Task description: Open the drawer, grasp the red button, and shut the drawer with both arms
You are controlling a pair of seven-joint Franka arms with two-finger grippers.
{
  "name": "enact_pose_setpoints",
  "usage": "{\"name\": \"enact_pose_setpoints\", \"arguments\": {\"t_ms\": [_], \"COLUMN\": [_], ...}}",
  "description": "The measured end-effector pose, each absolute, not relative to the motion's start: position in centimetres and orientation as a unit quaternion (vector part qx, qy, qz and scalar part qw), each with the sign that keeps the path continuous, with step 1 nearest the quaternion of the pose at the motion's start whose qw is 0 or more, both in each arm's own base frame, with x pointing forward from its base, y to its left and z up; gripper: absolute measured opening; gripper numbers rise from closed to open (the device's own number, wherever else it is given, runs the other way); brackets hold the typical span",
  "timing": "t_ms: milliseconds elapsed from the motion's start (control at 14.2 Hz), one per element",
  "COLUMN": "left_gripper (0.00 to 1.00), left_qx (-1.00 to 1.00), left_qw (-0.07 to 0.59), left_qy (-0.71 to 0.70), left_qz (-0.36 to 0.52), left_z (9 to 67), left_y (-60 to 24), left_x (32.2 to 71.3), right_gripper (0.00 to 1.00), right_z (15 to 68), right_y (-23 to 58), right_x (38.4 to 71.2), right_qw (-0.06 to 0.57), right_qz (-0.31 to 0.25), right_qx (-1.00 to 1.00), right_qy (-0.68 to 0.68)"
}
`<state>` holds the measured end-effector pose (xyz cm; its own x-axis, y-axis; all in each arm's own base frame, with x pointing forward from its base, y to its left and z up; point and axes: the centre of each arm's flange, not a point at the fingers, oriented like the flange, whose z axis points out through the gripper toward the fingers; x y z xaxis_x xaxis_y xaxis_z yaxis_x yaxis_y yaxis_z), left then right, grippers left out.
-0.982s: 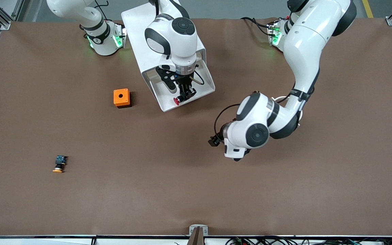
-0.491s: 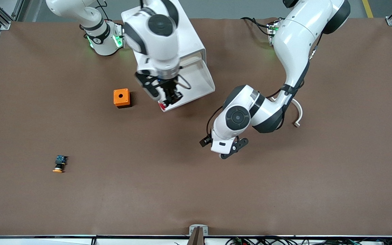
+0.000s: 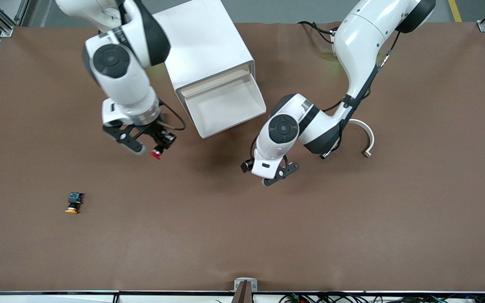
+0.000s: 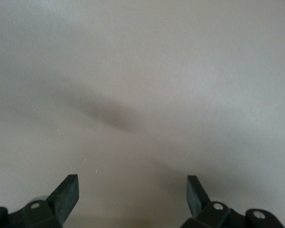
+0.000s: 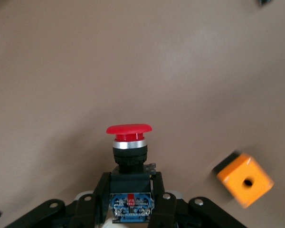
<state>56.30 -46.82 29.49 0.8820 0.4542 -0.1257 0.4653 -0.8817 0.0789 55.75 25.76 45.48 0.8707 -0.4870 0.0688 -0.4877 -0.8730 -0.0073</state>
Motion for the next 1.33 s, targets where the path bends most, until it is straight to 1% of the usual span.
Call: {"name": "enact_pose_setpoints", "arguments": {"t_ms": [211, 421, 702, 982, 1333], "left_gripper": [1.0, 1.0, 1.0, 1.0, 1.0], "left_qx": [0.974, 0.978, 0.979, 0.976, 0.968], "left_qw": [0.056, 0.062, 0.053, 0.036, 0.024], "left_qy": [0.211, 0.187, 0.174, 0.183, 0.21], "left_qz": [-0.057, -0.07, -0.091, -0.116, -0.136], "left_z": [29.9, 30.3, 29.4, 28.9, 29.5], "left_y": [-48.9, -51.0, -52.6, -54.0, -55.7], "left_x": [53.9, 51.1, 47.8, 44.9, 42.0], "right_gripper": [0.39, 0.39, 0.39, 0.39, 0.39], "right_z": [44.6, 41.8, 38.1, 35.5, 29.4], "right_y": [19.7, 15.3, 8.4, 3.8, 0.4], "right_x": [58.7, 61.0, 63.5, 65.0, 65.4], "right_qw": [-0.002, -0.001, 0.002, 0.002, 0.01], "right_qz": [0.035, 0.034, 0.037, 0.054, 0.071], "right_qx": [0.979, 0.988, 0.995, 0.997, 0.996], "right_qy": [-0.198, -0.152, -0.092, -0.062, -0.051]}}
